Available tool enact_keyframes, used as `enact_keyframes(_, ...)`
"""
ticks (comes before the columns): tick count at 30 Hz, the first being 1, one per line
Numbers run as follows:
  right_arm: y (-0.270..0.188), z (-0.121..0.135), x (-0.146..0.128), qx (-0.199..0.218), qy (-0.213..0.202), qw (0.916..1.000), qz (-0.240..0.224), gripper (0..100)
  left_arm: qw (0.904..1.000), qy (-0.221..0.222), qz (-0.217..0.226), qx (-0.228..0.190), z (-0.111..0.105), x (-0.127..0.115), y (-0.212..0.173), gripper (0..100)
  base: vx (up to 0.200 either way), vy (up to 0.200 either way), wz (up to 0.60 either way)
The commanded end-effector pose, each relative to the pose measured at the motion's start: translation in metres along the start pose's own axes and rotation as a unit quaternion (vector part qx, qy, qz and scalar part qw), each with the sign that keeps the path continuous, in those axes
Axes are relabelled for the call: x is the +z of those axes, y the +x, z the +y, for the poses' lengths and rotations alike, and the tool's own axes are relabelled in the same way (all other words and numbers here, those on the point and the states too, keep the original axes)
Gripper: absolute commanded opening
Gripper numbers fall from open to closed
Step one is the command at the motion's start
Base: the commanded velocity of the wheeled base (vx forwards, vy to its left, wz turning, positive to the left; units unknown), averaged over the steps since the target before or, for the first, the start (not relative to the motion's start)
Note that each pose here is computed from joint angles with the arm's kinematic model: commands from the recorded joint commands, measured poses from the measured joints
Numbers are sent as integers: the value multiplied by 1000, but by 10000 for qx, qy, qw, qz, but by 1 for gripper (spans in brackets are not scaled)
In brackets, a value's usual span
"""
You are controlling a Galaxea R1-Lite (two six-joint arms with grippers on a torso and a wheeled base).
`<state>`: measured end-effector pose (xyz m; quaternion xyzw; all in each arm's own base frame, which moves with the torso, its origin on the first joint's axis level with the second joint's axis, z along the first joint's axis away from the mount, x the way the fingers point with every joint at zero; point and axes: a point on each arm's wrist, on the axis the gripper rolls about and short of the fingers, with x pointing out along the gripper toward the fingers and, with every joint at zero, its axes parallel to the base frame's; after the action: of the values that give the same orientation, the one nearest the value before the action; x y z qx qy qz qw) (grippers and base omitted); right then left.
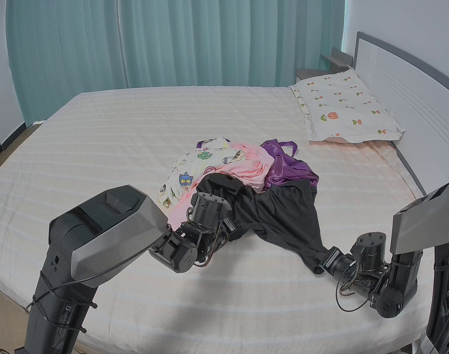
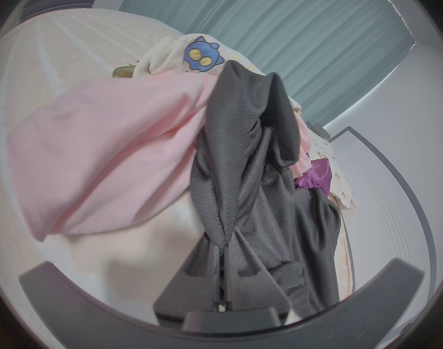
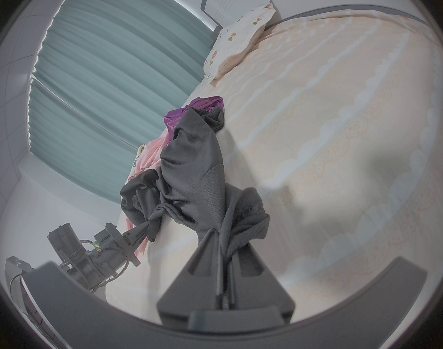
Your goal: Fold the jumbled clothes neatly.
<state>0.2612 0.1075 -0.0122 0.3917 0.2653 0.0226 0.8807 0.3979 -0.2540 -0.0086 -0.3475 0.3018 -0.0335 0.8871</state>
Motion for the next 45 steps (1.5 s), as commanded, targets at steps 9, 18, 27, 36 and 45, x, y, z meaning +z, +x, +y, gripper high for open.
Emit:
enact_keyframes(9,-67,98,47,2326,-332,9681,-872,0,9917,-351,81,-1234,-60,41,-180,0,0,0,0)
enact_keyframes(18,-171,167,112,3976,-631,8949,-1923,0,9644,94,-967,-2458,-91,90,-299,0,0,0,0)
enact_keyframes(27,-136,127,66,3093,-888,9446,-639,0,9821,200,-1021,-1568,-47,74,-290,0,0,0,0)
enact_keyframes(36,-127,119,53,2901,-898,9521,-364,0,9913,170,-655,-1130,-19,55,-283,0,0,0,0)
enact_keyframes(45,-129,102,44,2622,-916,9606,-123,0,9953,10,-400,-877,-1,42,-284,0,-67,0,0)
